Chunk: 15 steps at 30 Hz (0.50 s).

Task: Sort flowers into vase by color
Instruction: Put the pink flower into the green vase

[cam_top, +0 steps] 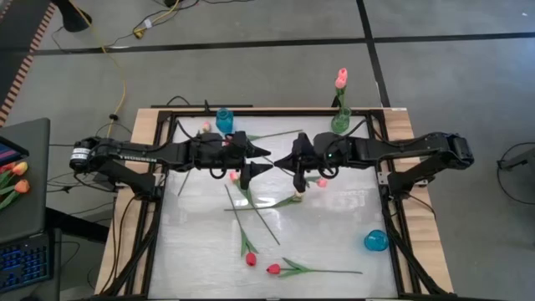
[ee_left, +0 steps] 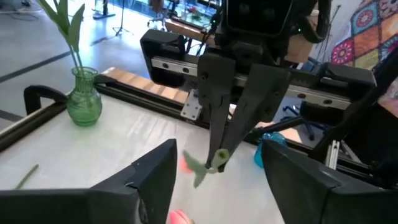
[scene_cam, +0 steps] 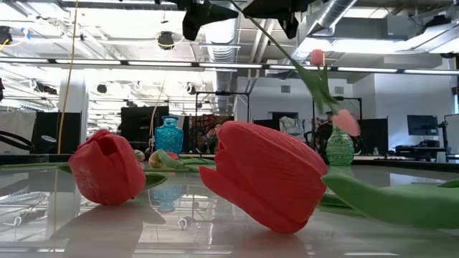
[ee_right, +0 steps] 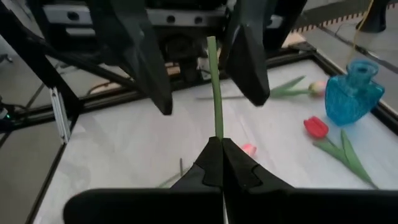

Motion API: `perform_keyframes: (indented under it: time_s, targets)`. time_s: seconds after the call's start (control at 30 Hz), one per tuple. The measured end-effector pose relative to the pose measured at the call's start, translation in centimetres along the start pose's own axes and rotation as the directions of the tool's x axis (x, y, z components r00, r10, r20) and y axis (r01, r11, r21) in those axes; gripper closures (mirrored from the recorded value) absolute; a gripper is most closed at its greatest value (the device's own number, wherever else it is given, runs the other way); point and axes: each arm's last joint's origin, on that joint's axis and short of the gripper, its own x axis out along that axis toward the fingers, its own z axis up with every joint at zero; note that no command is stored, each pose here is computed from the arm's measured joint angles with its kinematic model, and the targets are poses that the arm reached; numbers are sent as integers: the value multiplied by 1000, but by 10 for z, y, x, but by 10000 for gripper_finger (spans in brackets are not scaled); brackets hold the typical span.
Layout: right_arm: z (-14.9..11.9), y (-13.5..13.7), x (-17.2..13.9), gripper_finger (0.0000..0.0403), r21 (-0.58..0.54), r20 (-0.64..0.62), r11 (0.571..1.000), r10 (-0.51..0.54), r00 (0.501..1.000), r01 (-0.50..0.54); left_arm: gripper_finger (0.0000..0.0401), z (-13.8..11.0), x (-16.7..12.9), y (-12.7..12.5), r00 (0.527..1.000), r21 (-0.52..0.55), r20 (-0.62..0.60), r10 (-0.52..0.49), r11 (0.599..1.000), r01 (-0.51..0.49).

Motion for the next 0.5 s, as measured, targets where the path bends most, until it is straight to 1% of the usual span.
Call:
perform_keyframes:
  time_s: [0.33, 0.5]
  targets:
    - [4, -7, 0, 384, 9, 30, 1000, -19, 999, 19, 243, 2, 0, 0, 1000, -1, 22, 6, 1000, -6]
    - [5, -9, 0, 384, 9, 41, 1000, -19, 999, 19, 292, 2, 0, 1, 999, -3, 29, 30, 1000, -30]
